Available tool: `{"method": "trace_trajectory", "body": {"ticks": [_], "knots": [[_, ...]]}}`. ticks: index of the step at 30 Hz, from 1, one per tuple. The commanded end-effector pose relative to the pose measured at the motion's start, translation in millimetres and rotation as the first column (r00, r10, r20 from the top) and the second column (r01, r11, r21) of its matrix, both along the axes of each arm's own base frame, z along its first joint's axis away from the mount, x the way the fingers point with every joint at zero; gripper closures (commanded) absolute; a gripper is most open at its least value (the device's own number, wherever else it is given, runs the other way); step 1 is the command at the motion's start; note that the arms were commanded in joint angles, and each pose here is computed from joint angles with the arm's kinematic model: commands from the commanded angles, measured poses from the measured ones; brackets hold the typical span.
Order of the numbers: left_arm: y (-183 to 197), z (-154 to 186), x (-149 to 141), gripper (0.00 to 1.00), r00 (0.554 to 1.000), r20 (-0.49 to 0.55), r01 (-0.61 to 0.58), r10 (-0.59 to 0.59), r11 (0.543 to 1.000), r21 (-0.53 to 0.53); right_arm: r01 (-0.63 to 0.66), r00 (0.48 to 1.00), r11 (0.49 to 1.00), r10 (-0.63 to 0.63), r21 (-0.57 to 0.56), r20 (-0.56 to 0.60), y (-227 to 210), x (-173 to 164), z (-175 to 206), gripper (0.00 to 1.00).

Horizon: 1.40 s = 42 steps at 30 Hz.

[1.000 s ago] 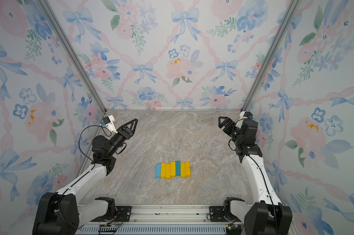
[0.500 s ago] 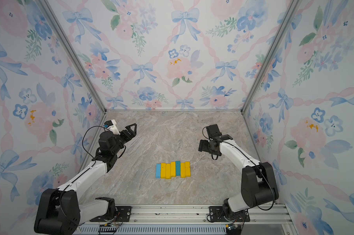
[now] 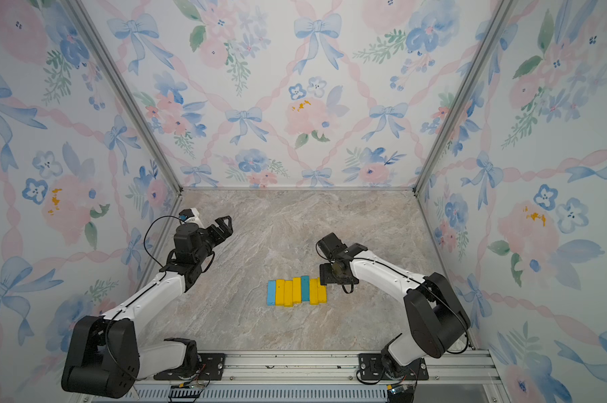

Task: Assemble the number 8 with building blocks
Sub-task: Pick up the building block from the center of the board.

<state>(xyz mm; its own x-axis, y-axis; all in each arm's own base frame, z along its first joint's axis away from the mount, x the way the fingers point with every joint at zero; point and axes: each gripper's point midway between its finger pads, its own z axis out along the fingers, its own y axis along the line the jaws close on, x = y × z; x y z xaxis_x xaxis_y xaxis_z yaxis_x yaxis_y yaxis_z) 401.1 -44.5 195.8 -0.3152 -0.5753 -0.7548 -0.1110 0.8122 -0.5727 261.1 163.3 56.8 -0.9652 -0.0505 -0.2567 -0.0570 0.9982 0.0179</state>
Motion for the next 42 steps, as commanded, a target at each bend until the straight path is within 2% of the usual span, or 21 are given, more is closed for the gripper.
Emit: {"method": "trace_trajectory", "body": {"ticks": [1, 9, 26, 30, 33, 36, 40, 42], "knots": [[3.4, 2.4, 1.5, 0.02, 1.0, 0.002, -0.009, 0.009, 1.0, 0.027, 0.018, 1.0, 1.0, -0.019, -0.022, -0.017, 6.0, -7.3, -12.1, 0.16], [4.5, 4.5, -1.1, 0.02, 1.0, 0.008, -0.013, 0.013, 0.999, 0.029, 0.017, 1.0, 1.0, -0.018, -0.025, -0.023, 19.8, -15.2, -20.0, 0.17], [4.4, 1.2, -1.3, 0.02, 1.0, 0.0, -0.012, 0.012, 0.999, 0.03, 0.006, 0.999, 0.995, -0.01, -0.095, -0.043, 9.0, -22.7, -36.8, 0.19], [5.1, 0.7, -1.6, 0.02, 1.0, -0.001, -0.014, 0.014, 0.999, 0.032, -0.003, 0.999, 0.995, 0.0, -0.098, -0.038, 9.7, -21.5, -37.6, 0.26], [5.6, 1.1, -2.4, 0.02, 1.0, 0.001, -0.018, 0.018, 0.999, 0.033, -0.032, 0.998, 0.992, 0.026, -0.119, -0.056, 9.7, -22.0, -46.7, 0.38], [5.9, 1.2, -2.4, 0.02, 1.0, 0.001, -0.019, 0.019, 0.999, 0.034, -0.081, 0.995, 0.988, 0.073, -0.135, -0.064, 9.6, -22.6, -54.5, 0.45], [6.5, 2.7, -2.1, 0.02, 1.0, 0.005, -0.021, 0.021, 0.999, 0.036, -0.11, 0.993, 0.989, 0.104, -0.095, -0.062, 14.7, -25.4, -62.6, 0.51], [6.3, 3.5, -2.0, 0.02, 1.0, 0.006, -0.021, 0.021, 0.999, 0.037, -0.124, 0.991, 0.989, 0.119, -0.078, -0.06, 17.3, -26.2, -63.1, 0.57]]}}
